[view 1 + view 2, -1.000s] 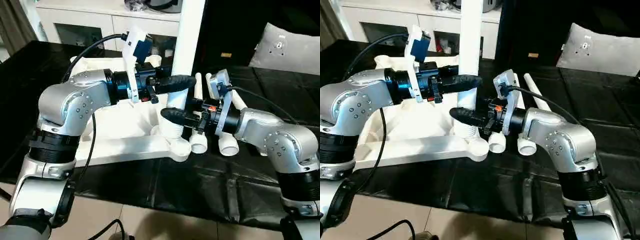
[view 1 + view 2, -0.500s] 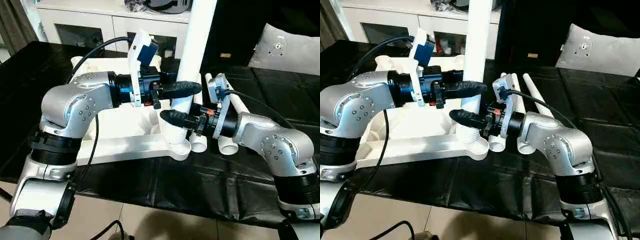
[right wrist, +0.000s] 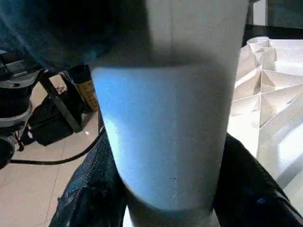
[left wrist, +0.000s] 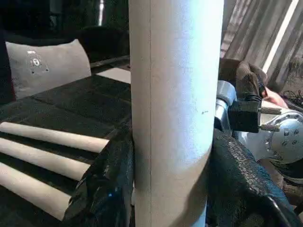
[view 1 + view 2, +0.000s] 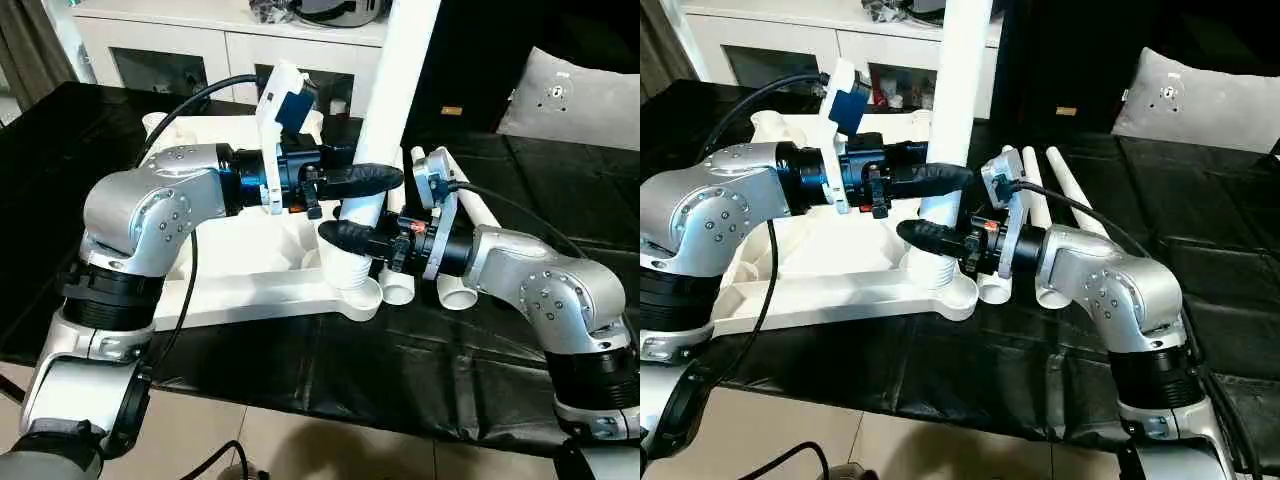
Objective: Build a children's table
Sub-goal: Pick table leg
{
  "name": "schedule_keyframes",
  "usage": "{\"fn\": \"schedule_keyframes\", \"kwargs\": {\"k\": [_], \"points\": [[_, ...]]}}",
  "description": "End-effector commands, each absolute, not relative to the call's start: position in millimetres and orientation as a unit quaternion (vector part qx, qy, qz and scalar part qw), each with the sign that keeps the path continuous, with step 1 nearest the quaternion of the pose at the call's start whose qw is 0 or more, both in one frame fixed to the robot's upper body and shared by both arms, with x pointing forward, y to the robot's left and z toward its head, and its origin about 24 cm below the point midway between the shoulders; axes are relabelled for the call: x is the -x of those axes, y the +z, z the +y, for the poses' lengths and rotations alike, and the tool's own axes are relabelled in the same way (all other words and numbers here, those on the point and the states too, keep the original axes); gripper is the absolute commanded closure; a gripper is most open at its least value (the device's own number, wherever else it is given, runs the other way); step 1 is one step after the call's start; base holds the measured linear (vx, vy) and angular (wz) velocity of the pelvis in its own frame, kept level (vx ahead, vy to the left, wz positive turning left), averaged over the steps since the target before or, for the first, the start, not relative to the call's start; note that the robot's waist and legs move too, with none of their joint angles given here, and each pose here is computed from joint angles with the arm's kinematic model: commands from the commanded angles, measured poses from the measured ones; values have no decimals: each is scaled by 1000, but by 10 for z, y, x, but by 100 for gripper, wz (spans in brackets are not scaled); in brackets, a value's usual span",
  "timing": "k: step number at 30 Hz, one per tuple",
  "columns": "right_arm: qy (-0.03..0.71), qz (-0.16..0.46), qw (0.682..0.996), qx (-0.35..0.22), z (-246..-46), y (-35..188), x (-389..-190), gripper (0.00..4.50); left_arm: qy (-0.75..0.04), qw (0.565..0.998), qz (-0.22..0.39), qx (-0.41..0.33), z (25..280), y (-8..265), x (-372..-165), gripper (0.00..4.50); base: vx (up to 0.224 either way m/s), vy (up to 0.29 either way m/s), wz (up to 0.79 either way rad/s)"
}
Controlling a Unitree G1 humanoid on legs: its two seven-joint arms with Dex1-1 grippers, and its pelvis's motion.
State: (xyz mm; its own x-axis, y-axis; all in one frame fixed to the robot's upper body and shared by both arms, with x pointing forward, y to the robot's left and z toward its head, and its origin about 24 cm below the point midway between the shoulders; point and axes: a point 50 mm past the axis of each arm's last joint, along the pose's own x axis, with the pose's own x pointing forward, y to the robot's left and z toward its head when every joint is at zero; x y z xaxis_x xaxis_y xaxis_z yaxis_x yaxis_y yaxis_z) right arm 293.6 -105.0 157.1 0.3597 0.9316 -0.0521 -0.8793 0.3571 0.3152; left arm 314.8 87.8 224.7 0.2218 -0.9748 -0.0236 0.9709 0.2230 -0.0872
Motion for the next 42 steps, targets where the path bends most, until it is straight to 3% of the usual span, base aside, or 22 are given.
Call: {"fn": "schedule_keyframes", "kwargs": {"k": [1, 5, 8, 14, 18, 30, 39, 41, 42], "points": [[538, 135, 824, -117, -1099, 1486, -2949, 250, -647, 762, 23, 18, 815, 2296, -3082, 264, 0, 0, 0], [529, 139, 829, -116, -1101, 1470, -2959, 250, -648, 761, 22, 19, 813, 2301, -3083, 264, 0, 0, 0], [526, 140, 830, -123, -1106, 1466, -2969, 181, -648, 761, 22, 17, 810, 2292, -3079, 264, 0, 0, 0], [512, 148, 836, -126, -1123, 1454, -2998, 139, -652, 758, 24, 13, 807, 2284, -3072, 264, 0, 0, 0], [518, 152, 832, -130, -1116, 1448, -2984, 139, -654, 756, 24, 12, 806, 2283, -3069, 264, 0, 0, 0], [529, 155, 823, -134, -1101, 1446, -2961, 234, -656, 754, 24, 13, 803, 2292, -3068, 264, 0, 0, 0], [516, 157, 831, -134, -1117, 1407, -2964, 246, -650, 759, 25, 24, 795, 2296, -3072, 264, 0, 0, 0], [511, 155, 835, -135, -1115, 1403, -2967, 246, -654, 756, 26, 28, 800, 2299, -3055, 194, 0, 0, 0], [511, 155, 835, -135, -1115, 1403, -2967, 246, -654, 756, 26, 28, 800, 2299, -3055, 194, 0, 0, 0]]}}
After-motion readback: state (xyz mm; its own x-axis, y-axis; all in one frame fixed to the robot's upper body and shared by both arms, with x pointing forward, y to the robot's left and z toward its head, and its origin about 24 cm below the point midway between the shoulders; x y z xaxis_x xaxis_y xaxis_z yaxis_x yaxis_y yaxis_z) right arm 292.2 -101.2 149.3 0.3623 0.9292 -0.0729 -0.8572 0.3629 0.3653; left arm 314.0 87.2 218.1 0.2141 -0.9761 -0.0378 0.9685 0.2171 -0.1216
